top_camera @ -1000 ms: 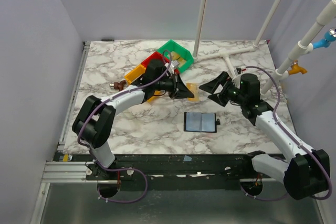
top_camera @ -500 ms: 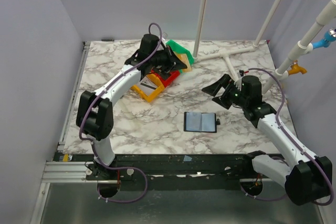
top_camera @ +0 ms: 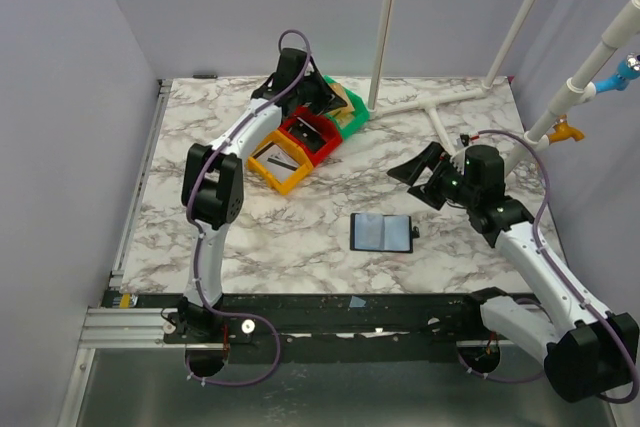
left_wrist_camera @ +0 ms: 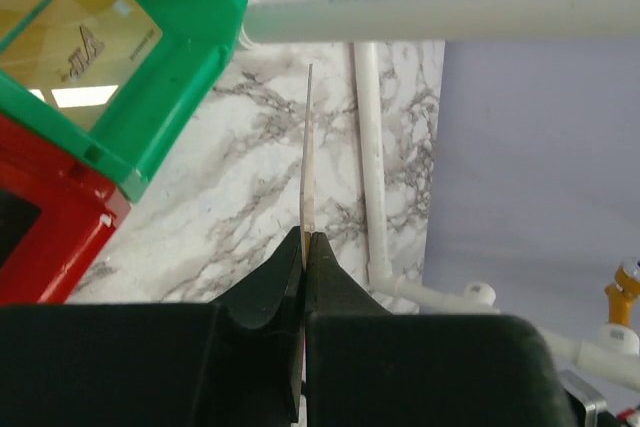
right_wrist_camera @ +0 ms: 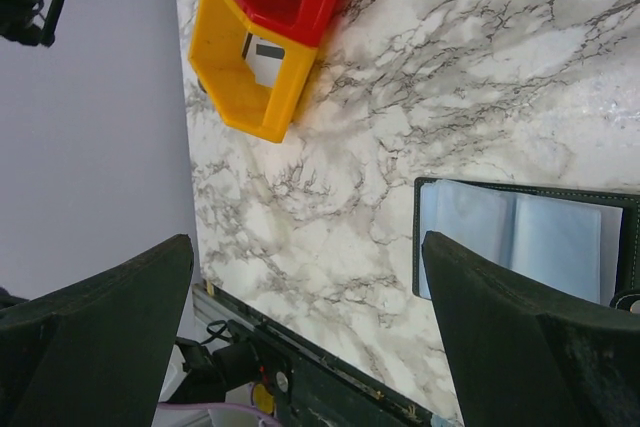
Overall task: Take the credit cards out of the card holder
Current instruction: Place the credit card in the storage box.
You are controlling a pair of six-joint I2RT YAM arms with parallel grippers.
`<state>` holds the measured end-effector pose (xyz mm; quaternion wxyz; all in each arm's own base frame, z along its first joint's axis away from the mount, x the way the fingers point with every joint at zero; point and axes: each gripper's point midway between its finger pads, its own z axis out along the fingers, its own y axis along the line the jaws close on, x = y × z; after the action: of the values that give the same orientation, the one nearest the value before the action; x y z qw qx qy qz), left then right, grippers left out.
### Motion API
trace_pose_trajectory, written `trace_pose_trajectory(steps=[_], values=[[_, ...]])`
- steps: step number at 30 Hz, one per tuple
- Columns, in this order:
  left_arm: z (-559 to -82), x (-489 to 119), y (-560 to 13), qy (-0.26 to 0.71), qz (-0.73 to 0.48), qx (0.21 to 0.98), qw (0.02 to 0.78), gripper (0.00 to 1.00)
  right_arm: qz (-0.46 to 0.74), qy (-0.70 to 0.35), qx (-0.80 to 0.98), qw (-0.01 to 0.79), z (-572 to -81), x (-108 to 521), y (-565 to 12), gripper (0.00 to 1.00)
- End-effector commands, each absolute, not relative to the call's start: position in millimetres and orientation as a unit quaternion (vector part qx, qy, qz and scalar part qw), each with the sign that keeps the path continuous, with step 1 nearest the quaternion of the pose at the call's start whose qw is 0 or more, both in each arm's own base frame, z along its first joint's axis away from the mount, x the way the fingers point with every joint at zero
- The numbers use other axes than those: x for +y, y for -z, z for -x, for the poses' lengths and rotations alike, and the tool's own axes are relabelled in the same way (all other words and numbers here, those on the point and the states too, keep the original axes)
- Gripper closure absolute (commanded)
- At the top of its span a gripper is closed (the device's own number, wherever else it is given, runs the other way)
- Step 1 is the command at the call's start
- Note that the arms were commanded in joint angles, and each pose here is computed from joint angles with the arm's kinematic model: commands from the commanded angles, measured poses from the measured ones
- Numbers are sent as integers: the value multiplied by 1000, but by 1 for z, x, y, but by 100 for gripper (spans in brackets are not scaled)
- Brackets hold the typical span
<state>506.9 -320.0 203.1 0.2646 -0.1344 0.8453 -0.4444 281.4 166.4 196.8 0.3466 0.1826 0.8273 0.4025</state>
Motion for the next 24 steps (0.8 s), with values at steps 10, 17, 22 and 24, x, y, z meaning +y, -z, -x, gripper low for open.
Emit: trace_pose_trajectory(steps=[10,17,22,24], values=[[-585,-315,-164,415,216,824,318,100,-165,-396,825,368,-271,160,-225,0],[-606,-316,-144,414,244,820,311,100,-160,-394,828,366,-266,159,-226,0],[-614,-311,-133,411,260,817,310,100,-157,-394,828,366,-264,159,-229,0],[-615,-311,-130,411,263,817,307,100,-156,-395,828,366,-264,159,-230,0]])
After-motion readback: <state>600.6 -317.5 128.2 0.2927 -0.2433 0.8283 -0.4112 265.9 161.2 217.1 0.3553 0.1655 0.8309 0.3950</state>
